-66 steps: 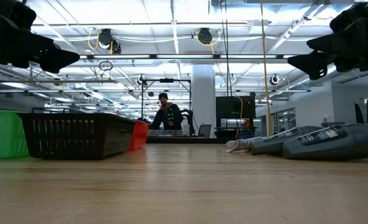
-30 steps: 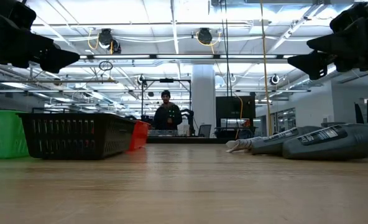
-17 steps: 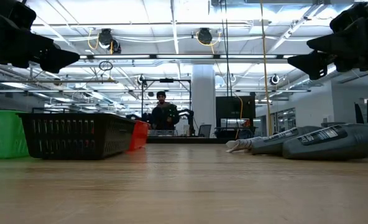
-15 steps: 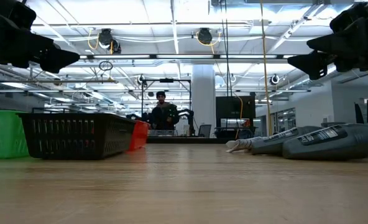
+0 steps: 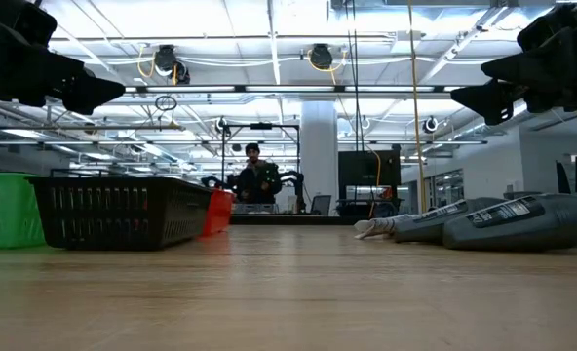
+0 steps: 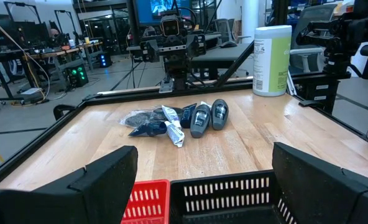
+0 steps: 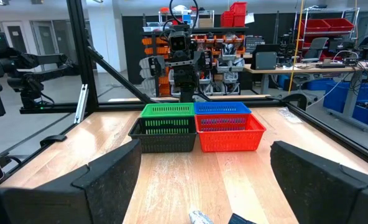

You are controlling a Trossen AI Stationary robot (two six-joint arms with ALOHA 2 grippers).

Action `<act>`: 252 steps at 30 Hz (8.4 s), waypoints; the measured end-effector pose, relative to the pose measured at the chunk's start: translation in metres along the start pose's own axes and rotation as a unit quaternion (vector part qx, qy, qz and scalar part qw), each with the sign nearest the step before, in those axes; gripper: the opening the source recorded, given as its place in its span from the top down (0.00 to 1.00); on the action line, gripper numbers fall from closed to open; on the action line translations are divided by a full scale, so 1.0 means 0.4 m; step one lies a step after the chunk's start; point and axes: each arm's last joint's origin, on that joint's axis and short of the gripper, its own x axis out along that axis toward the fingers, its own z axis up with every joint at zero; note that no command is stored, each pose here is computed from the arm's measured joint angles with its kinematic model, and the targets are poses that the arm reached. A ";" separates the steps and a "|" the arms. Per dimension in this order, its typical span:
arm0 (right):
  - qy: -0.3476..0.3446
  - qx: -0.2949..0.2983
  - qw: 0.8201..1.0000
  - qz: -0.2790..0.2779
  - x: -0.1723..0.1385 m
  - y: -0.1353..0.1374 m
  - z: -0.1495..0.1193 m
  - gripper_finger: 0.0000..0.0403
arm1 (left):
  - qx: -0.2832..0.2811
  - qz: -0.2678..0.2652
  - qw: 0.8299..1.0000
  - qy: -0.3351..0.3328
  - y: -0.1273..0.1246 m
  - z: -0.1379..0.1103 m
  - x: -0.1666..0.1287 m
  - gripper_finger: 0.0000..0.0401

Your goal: Pick & Place Travel size toiletries

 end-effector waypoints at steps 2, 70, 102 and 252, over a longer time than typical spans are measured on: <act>0.000 0.000 1.000 0.000 0.000 0.000 0.000 0.14 | 0.000 0.000 1.000 0.000 0.000 0.000 0.000 0.10; 0.000 0.000 1.000 0.000 0.000 0.000 0.000 0.14 | 0.000 0.000 1.000 0.000 0.000 0.000 0.000 0.10; 0.000 0.000 1.000 0.000 0.000 0.000 0.000 0.14 | 0.000 0.000 1.000 0.000 0.000 0.000 0.000 0.10; -0.170 0.237 0.937 -0.191 -0.012 -0.030 0.055 0.14 | 0.000 0.000 1.000 0.000 0.000 0.000 0.000 0.10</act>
